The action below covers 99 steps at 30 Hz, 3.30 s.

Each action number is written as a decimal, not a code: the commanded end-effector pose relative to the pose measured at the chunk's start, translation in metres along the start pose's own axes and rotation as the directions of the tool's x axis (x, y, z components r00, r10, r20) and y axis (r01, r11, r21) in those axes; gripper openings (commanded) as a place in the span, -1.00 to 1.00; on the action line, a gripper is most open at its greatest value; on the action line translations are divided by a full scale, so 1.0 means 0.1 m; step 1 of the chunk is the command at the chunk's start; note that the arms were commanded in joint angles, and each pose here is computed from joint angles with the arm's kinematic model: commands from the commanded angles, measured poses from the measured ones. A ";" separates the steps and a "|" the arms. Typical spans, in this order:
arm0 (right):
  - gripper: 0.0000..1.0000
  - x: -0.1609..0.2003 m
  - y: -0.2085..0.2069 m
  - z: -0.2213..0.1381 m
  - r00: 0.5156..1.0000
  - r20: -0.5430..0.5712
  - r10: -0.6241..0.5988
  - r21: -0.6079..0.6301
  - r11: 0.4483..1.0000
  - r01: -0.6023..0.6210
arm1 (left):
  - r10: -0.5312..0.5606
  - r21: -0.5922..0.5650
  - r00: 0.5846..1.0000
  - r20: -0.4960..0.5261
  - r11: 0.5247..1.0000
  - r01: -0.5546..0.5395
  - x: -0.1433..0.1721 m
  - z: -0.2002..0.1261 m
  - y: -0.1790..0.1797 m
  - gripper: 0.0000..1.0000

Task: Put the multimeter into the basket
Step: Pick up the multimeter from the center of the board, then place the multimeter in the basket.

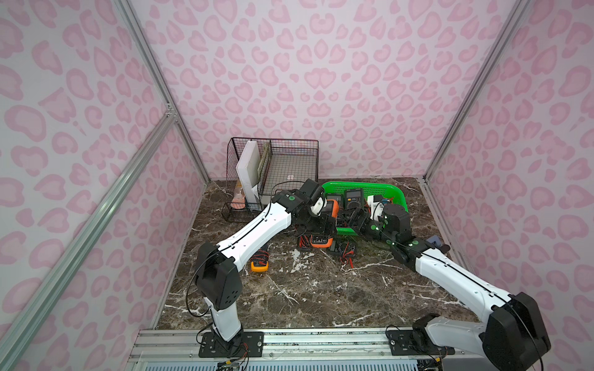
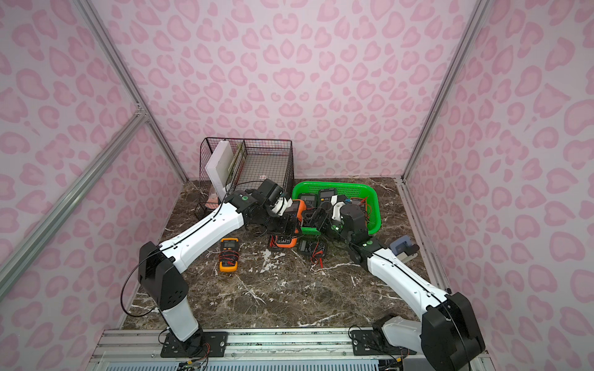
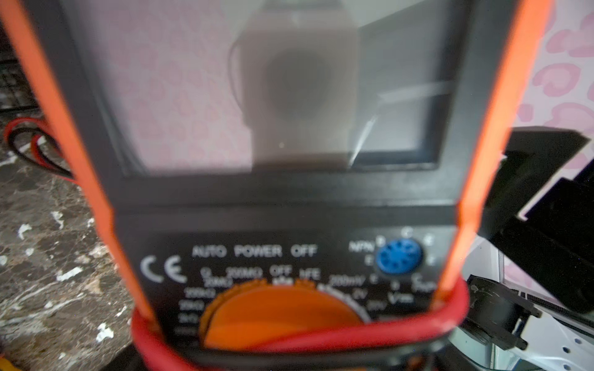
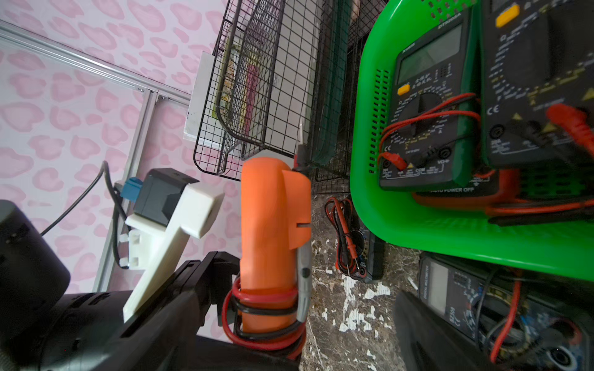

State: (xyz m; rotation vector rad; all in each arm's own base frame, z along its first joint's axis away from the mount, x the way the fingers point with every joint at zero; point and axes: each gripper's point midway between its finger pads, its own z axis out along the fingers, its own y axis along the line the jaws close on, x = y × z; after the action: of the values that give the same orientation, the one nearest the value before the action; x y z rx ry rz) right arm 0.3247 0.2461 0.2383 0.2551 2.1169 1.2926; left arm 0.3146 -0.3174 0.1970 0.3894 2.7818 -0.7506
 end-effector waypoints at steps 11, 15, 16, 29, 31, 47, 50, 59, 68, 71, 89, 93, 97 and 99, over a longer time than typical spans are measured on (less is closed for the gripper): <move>0.98 -0.27 0.02 0.07 1.000 0.029 0.000 -0.047 0.999 0.001 | 0.024 0.096 1.000 0.009 0.995 -0.024 -0.19 0.11 -0.35 -1.00; 0.89 -0.32 0.00 0.12 1.000 0.025 0.004 -0.060 0.998 -0.002 | 0.024 0.110 1.000 0.006 0.994 -0.024 -0.20 0.14 -0.39 -1.00; 0.86 -0.33 0.01 0.14 1.000 0.020 0.005 -0.064 0.998 -0.003 | 0.026 0.115 1.000 0.005 0.993 -0.027 -0.20 0.15 -0.41 -1.00; 0.25 -0.43 -0.05 0.18 0.999 0.024 0.045 -0.103 0.994 -0.042 | 0.033 0.141 0.999 -0.005 0.990 -0.032 -0.24 0.22 -0.49 -1.00; 0.18 -0.44 -0.06 0.19 0.999 0.023 0.049 -0.106 0.993 -0.046 | 0.034 0.146 0.999 -0.006 0.989 -0.032 -0.25 0.22 -0.51 -1.00; -0.10 -0.71 -0.18 0.16 0.995 0.083 0.063 -0.090 0.994 -0.056 | 0.060 0.147 0.998 0.002 0.987 -0.060 -0.43 0.27 -0.59 -0.20; -0.14 -0.81 -0.23 0.13 0.993 0.103 0.064 -0.079 0.995 -0.056 | 0.061 0.142 0.998 0.008 0.988 -0.061 -0.48 0.28 -0.61 0.09; -0.20 -1.05 -0.39 0.04 0.987 0.149 0.060 -0.038 0.998 -0.055 | 0.066 0.140 0.997 0.047 0.988 -0.072 -0.60 0.21 -0.66 0.96; -0.22 -1.28 -0.65 -0.11 0.980 0.195 0.042 0.031 0.998 -0.049 | 0.075 0.128 0.995 0.064 0.988 -0.083 -0.60 0.11 -0.66 0.96; -0.22 -1.45 -0.77 -0.22 0.974 0.224 0.033 0.058 0.997 -0.047 | 0.082 0.112 0.994 0.066 0.990 -0.089 -0.58 0.06 -0.64 0.97; -0.22 -2.03 -1.46 -0.56 0.972 0.202 -0.121 0.247 0.967 0.069 | 0.108 -0.024 0.994 0.027 0.994 -0.107 -0.24 -0.14 -0.28 0.97; -0.22 -2.11 -1.55 -0.52 0.972 0.163 -0.169 0.294 0.949 0.116 | 0.095 -0.043 0.995 0.020 0.995 -0.094 -0.15 -0.20 -0.18 0.97; -0.22 -2.18 -1.61 -0.45 0.973 0.145 -0.181 0.297 0.946 0.132 | 0.078 -0.062 0.997 0.013 0.995 -0.077 -0.05 -0.24 -0.08 0.97; -0.22 -2.20 -1.66 -0.40 0.974 0.135 -0.180 0.295 0.946 0.134 | 0.068 -0.072 0.998 0.009 0.995 -0.067 -0.01 -0.25 -0.03 0.96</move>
State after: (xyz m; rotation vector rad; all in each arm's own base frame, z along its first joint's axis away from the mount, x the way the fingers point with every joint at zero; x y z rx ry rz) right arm 0.4931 0.0295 0.1979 0.3538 2.1384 0.8446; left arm 0.3129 -0.3148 0.2198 0.4717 2.7558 -0.6602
